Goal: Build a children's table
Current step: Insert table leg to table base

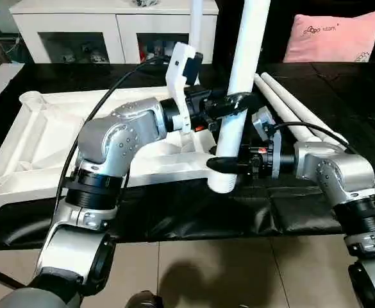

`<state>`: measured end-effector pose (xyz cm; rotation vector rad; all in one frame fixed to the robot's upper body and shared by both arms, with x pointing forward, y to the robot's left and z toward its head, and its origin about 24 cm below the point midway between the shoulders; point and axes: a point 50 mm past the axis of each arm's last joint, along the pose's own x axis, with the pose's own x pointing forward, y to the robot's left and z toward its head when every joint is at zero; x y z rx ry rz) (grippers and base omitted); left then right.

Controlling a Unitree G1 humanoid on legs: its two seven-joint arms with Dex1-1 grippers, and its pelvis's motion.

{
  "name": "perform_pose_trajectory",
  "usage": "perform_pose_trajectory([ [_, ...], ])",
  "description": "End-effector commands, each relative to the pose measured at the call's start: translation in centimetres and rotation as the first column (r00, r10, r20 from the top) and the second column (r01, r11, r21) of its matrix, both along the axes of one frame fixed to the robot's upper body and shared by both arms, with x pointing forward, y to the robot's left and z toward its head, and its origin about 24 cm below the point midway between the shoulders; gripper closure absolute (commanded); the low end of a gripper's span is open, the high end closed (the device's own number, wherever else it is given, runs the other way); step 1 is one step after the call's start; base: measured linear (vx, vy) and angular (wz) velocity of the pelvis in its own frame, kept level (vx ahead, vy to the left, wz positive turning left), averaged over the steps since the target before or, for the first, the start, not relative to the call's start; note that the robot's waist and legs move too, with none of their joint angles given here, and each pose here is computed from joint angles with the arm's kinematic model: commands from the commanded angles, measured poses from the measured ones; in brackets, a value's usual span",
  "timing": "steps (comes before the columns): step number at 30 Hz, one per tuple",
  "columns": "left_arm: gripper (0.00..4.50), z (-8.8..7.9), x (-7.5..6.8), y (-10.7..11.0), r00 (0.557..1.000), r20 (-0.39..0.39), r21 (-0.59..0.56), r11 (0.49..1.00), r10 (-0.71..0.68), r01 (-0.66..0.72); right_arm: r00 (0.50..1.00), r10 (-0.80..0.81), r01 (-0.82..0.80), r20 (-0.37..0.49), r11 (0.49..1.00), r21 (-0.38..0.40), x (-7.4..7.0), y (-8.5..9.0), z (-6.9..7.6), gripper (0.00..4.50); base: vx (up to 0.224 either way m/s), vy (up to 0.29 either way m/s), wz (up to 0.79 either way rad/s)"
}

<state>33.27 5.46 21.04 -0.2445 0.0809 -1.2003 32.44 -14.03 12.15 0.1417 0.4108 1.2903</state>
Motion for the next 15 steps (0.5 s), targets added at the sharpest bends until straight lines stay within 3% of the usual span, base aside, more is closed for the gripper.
perform_pose_trajectory([
  [1, 2.7, 0.96, -0.16, -0.23, 0.999, 0.043, -0.002, 1.0, -0.008, 0.008, 1.0, -0.01, 0.01, 0.002, 1.0, -0.011, 0.07, 0.05, -0.03, 1.35, 0.0, 0.0, 0.0],
  [9, 2.7, 0.95, -0.25, -0.27, 0.999, 0.044, 0.0, 1.0, -0.017, 0.017, 1.0, 0.009, -0.009, -0.003, 1.0, 0.005, -0.09, 0.18, -0.06, 1.33, 0.0, 0.0, 0.0],
  [10, 2.7, 0.94, -0.26, -0.29, 0.999, 0.044, 0.001, 1.0, -0.018, 0.018, 1.0, 0.011, -0.011, -0.002, 1.0, 0.009, -0.1, 0.18, -0.01, 1.61, 0.0, 0.0, 0.0],
  [15, 2.7, 0.82, -0.36, -0.36, 0.999, 0.046, 0.007, 1.0, -0.025, 0.025, 1.0, 0.017, -0.017, 0.001, 0.999, 0.027, -0.12, 0.17, 0.2, 1.88, 0.0, 0.0, 0.0],
])
